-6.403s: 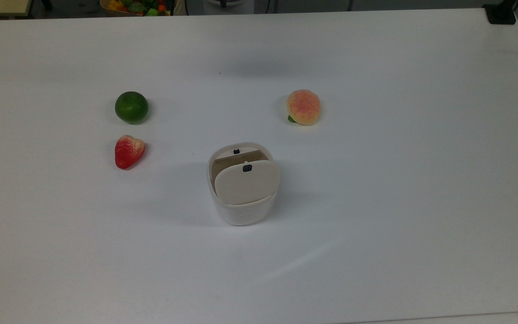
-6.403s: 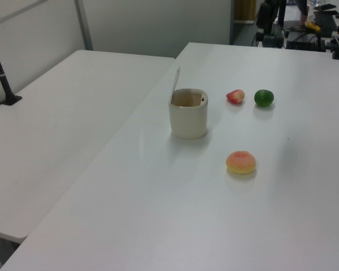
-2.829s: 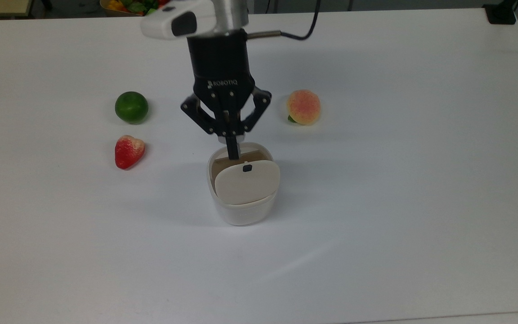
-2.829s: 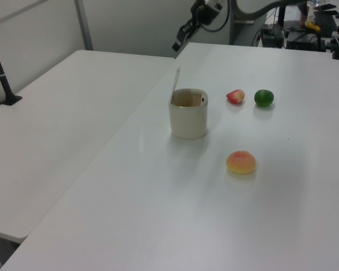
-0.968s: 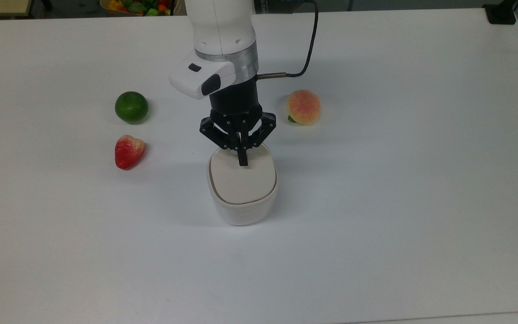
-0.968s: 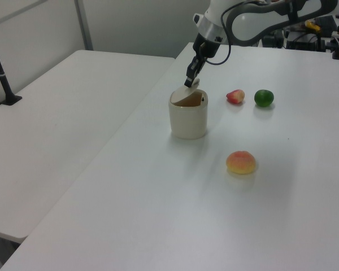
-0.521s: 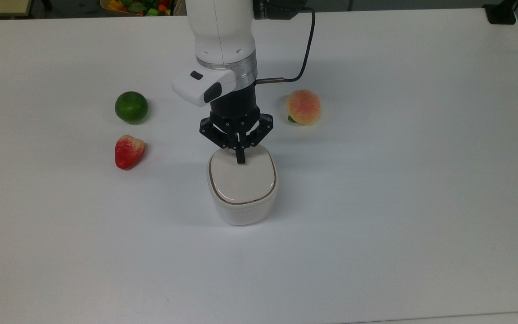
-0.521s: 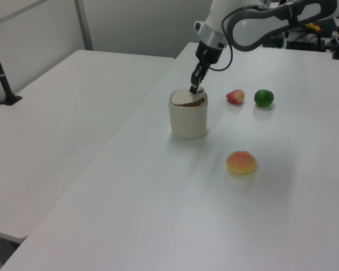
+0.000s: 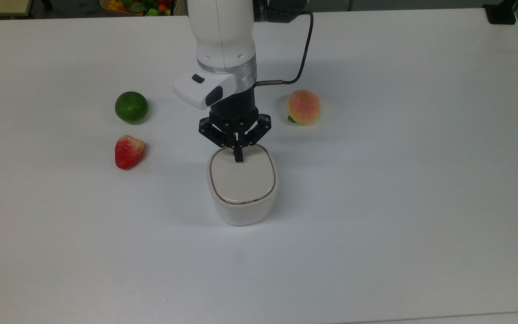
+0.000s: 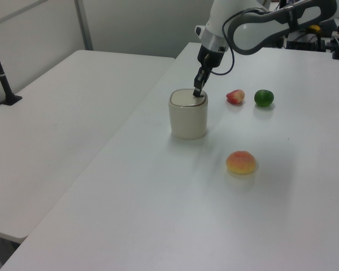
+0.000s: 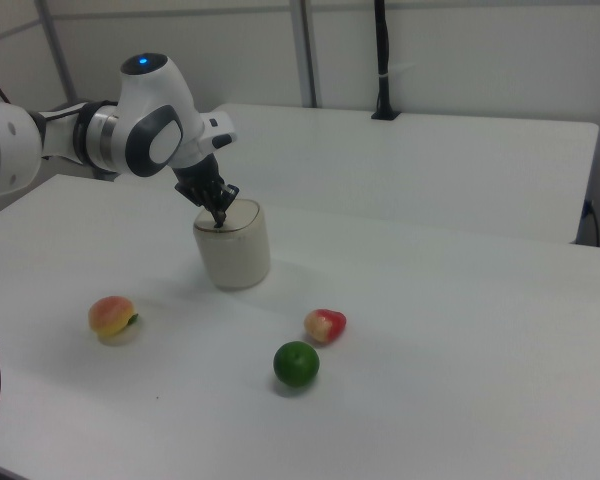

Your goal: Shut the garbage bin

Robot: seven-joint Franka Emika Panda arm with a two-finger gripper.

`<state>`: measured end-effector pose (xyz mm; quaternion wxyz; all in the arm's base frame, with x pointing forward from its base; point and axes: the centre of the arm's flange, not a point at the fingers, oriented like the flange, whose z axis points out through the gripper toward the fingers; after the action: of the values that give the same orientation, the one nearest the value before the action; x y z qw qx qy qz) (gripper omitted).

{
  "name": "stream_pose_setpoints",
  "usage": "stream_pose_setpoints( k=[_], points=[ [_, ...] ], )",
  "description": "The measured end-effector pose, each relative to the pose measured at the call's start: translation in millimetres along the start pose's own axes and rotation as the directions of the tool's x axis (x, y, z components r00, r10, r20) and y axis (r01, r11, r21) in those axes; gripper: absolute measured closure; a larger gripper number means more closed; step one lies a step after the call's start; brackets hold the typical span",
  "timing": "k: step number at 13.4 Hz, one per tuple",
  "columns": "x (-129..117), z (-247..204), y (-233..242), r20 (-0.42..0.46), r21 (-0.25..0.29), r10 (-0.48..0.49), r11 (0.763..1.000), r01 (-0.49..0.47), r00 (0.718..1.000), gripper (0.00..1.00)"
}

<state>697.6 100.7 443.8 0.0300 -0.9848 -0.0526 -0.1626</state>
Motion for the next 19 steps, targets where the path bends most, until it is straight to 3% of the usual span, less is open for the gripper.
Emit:
stream_pose_setpoints(
  k=[19],
  points=[
    [-3, -12, 3, 0.014, -0.019, -0.014, 1.000, 0.015, 1.000, 0.99]
  ],
)
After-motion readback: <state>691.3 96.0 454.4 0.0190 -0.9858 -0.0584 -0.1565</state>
